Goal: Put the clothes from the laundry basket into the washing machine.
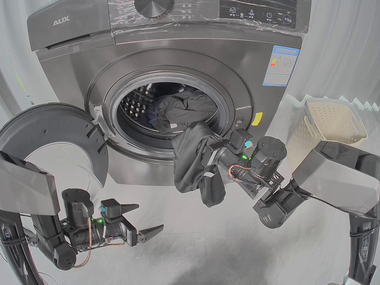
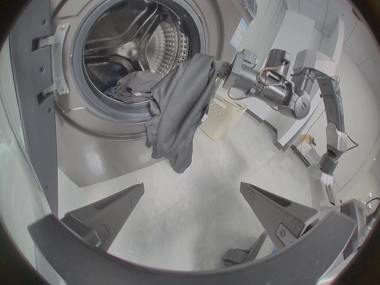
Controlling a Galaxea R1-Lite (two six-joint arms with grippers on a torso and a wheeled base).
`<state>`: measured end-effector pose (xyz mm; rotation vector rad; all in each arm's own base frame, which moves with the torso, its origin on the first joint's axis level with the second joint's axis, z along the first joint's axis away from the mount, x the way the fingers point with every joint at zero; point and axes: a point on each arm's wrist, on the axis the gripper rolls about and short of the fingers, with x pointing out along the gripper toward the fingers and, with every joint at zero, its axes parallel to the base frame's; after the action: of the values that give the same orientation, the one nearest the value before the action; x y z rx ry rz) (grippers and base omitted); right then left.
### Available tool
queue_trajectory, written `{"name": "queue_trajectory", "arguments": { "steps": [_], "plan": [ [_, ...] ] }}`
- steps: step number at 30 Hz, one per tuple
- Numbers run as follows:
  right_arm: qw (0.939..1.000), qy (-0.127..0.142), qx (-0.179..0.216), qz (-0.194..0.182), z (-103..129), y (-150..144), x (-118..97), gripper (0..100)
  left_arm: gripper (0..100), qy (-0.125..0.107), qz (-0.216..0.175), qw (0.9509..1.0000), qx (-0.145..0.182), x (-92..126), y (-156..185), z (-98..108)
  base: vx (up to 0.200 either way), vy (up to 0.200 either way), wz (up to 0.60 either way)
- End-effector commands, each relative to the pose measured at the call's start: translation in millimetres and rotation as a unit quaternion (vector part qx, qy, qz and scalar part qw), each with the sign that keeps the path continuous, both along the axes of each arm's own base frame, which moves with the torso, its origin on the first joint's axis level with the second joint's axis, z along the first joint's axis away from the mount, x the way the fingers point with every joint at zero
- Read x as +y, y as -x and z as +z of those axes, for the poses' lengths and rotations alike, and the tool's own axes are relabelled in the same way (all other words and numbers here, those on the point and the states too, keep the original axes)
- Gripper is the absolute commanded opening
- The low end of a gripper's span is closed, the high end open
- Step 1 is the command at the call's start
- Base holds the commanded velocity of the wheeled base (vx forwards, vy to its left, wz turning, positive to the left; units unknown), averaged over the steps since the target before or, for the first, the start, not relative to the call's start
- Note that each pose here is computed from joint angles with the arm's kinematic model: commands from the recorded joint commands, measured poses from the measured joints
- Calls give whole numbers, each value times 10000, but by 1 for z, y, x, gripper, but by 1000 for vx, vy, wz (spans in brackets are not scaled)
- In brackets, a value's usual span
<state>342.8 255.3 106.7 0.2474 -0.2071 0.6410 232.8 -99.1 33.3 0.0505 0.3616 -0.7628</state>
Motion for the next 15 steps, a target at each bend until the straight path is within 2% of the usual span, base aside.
{"name": "queue_trajectory", "arguments": {
  "steps": [1,9,15],
  "plan": [
    [10000,4,19,65,-1,4,3,0,100,-73,-29,9999,95,-2,-3,-8,0,0,0],
    [9998,3,-18,205,5,14,11,0,100,311,-54,9980,-540,-19,-28,13,0,0,0],
    [9995,26,12,328,3,20,20,0,100,610,-226,9953,-721,-41,-41,20,0,0,0]
  ]
}}
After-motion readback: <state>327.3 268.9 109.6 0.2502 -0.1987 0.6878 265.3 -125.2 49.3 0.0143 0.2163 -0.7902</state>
